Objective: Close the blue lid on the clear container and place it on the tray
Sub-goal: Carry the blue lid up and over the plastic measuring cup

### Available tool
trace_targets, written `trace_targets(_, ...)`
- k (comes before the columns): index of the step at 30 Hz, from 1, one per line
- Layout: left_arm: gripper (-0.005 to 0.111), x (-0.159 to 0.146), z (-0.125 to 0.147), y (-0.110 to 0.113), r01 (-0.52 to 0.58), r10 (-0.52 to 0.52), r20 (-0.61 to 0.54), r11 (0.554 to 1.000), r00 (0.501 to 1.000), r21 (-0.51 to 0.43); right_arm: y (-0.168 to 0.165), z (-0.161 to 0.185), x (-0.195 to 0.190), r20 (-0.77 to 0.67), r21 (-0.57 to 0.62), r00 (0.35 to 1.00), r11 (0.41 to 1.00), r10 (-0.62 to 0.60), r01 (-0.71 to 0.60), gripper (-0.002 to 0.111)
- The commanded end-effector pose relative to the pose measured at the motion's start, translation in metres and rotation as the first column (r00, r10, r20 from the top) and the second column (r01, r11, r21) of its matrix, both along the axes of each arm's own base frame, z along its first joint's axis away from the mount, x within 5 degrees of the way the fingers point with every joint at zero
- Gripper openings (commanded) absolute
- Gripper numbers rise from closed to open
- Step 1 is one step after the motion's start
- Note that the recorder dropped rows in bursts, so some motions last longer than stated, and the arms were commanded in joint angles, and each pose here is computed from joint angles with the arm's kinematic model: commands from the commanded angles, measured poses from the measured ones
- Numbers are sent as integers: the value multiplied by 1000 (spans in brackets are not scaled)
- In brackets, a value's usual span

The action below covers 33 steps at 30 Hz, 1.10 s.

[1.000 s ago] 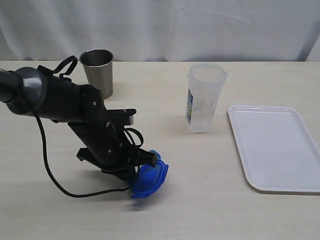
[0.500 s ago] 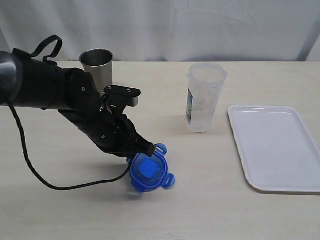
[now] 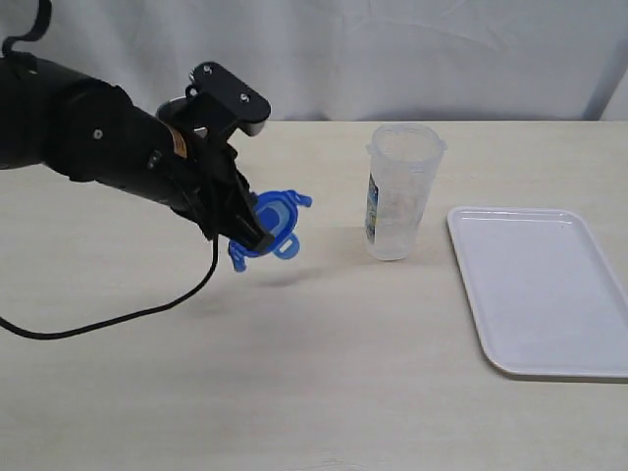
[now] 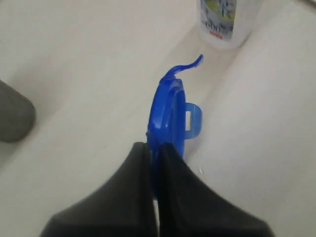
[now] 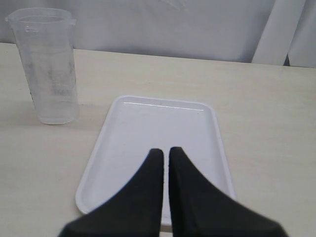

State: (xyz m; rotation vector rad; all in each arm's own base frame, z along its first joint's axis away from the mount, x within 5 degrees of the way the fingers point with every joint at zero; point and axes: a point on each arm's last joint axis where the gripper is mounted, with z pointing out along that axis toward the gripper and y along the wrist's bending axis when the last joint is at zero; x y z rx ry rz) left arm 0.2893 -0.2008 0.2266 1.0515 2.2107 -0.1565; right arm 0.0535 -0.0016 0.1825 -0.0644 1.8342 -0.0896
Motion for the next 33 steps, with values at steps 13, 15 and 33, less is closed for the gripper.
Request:
trace_targets(13,0,21,97,-14,158,-62,555,979,829,-127,-1,0,0,5,-6,1000,1000,-7,7,4)
trace_targets(15,0,29,106,-20,163,-56,579,977,813,-135,-1,0,0,5,-6,1000,1000,-7,7,4)
trace_targets(33,0,121,76,-70,169,-370,622,918,690,358,-1,0,0,5,-6,1000,1000,-7,7,4)
